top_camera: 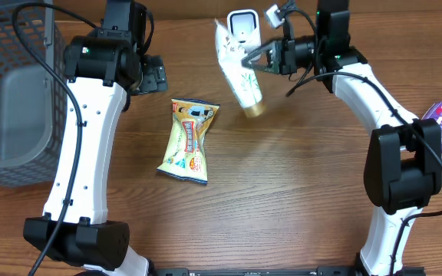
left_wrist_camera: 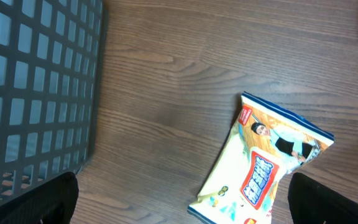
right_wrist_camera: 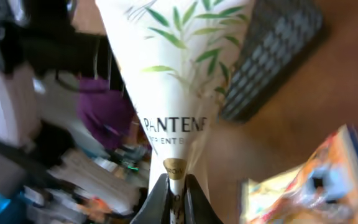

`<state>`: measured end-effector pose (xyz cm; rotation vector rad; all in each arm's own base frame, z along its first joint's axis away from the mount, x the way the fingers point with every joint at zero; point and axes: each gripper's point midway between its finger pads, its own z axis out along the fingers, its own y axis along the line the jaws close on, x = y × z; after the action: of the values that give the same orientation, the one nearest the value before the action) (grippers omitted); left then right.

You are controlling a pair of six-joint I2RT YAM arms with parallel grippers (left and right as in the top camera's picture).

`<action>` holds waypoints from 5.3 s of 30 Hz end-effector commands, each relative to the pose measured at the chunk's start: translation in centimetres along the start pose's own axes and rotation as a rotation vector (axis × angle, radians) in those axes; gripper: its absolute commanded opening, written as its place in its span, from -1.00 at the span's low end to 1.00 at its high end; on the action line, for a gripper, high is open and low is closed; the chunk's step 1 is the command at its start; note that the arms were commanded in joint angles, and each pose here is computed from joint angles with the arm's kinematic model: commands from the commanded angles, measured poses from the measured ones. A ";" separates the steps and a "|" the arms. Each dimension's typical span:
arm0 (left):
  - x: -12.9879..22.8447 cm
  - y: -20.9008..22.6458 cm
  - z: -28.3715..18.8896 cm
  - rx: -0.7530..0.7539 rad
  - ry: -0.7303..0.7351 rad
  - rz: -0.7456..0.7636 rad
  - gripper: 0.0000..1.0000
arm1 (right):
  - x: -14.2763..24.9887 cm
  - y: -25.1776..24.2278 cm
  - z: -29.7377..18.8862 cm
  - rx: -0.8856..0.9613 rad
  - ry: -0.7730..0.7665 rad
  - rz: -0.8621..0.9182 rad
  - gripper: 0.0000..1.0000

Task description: Scan the item barcode

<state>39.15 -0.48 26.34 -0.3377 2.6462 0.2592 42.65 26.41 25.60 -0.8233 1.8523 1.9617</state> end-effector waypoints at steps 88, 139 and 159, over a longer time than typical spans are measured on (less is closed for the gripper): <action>0.0 0.1 0.1 0.002 0.001 0.016 0.99 | 20.2 -16.3 6.4 1.608 0.624 -0.160 0.99; 0.0 0.1 0.1 0.002 0.001 0.016 0.99 | 4.4 -6.4 -0.2 0.091 -0.001 0.327 -0.92; 0.0 0.1 0.1 0.002 0.001 0.016 1.00 | -0.9 -3.7 -1.1 0.086 -0.054 0.148 -0.93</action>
<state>39.17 -0.47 26.33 -0.3378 2.6461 0.2597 46.67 25.96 18.39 -0.5336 2.0805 1.9319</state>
